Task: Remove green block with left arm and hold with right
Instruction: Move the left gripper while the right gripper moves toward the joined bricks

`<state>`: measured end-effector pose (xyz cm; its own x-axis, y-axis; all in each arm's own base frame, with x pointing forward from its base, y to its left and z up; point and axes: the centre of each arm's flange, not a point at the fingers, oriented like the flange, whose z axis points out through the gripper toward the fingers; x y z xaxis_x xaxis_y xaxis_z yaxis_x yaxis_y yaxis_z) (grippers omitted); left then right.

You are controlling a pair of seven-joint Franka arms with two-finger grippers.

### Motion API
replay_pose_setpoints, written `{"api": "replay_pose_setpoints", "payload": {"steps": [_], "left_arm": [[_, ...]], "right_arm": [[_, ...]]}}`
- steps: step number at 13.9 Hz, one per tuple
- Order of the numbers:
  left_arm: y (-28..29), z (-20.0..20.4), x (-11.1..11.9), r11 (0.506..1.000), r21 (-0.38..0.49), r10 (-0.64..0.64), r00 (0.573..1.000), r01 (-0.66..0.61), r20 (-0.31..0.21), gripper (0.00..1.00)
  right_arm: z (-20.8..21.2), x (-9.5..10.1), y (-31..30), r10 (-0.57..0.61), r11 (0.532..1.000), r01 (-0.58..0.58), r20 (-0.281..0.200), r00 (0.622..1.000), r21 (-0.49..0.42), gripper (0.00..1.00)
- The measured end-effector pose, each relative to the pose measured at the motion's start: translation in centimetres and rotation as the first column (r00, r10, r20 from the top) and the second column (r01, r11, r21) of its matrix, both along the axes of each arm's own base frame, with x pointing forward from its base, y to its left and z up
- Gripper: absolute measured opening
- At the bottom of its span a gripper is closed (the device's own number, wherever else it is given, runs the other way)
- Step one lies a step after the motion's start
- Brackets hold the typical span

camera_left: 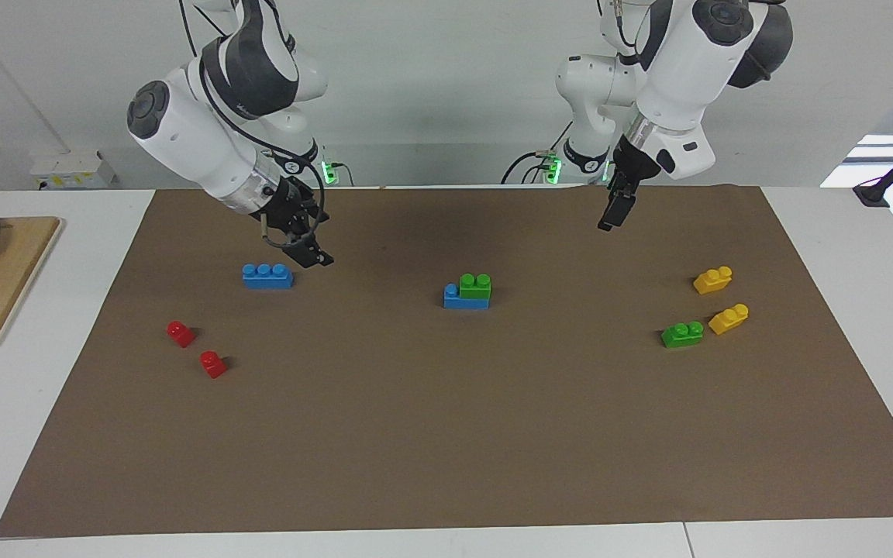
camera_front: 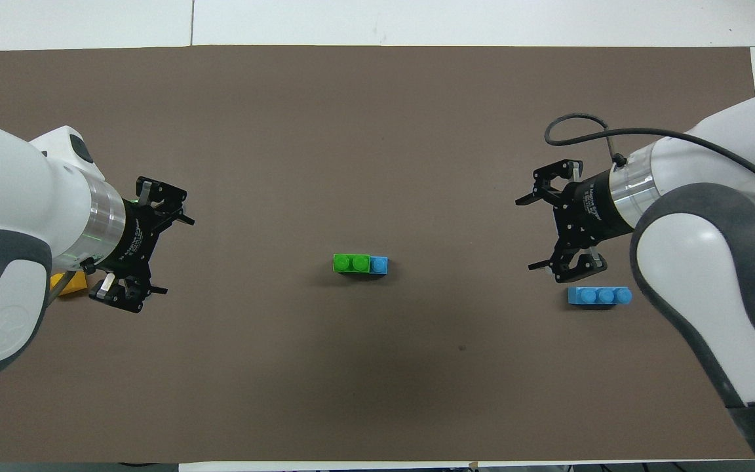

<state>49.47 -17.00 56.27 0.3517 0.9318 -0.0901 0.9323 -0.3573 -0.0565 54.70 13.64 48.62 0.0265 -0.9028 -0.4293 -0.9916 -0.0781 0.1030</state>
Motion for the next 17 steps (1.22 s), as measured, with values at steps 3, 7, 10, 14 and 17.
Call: {"api": "replay_pose_setpoints", "payload": {"steps": [3, 7, 10, 14, 17], "left_arm": [[-2.2, -1.1, -0.5, 0.999, 0.002, 0.04, 0.999, -0.04, -0.001, 1.0], [-7.6, -4.9, -0.7, 0.991, 0.02, 0.136, 0.991, -0.136, -0.017, 1.0], [-9.7, -7.0, 0.0, 0.975, 0.017, 0.223, 0.975, -0.223, -0.004, 1.0], [-12.8, -9.7, 0.4, 0.966, 0.003, 0.257, 0.966, -0.257, 0.012, 1.0], [-14.7, -10.9, -0.4, 0.97, 0.015, 0.244, 0.97, -0.244, -0.001, 1.0]], "right_arm": [[-2.3, -0.5, 3.7, -0.017, 1.0, 0.018, 0.013, 1.0, -0.016, 1.0], [-5.2, -1.4, 7.6, 0.01, 1.0, -0.009, 0.043, 0.999, -0.025, 1.0], [-6.7, -1.4, 8.9, 0.003, 1.0, -0.002, 0.053, 0.999, -0.018, 1.0], [-9.1, -2.0, 10.7, 0.001, 1.0, 0.001, 0.075, 0.997, -0.024, 1.0], [-10.7, -2.8, 12.8, -0.016, 1.0, 0.017, 0.083, 0.996, -0.016, 1.0]]}}
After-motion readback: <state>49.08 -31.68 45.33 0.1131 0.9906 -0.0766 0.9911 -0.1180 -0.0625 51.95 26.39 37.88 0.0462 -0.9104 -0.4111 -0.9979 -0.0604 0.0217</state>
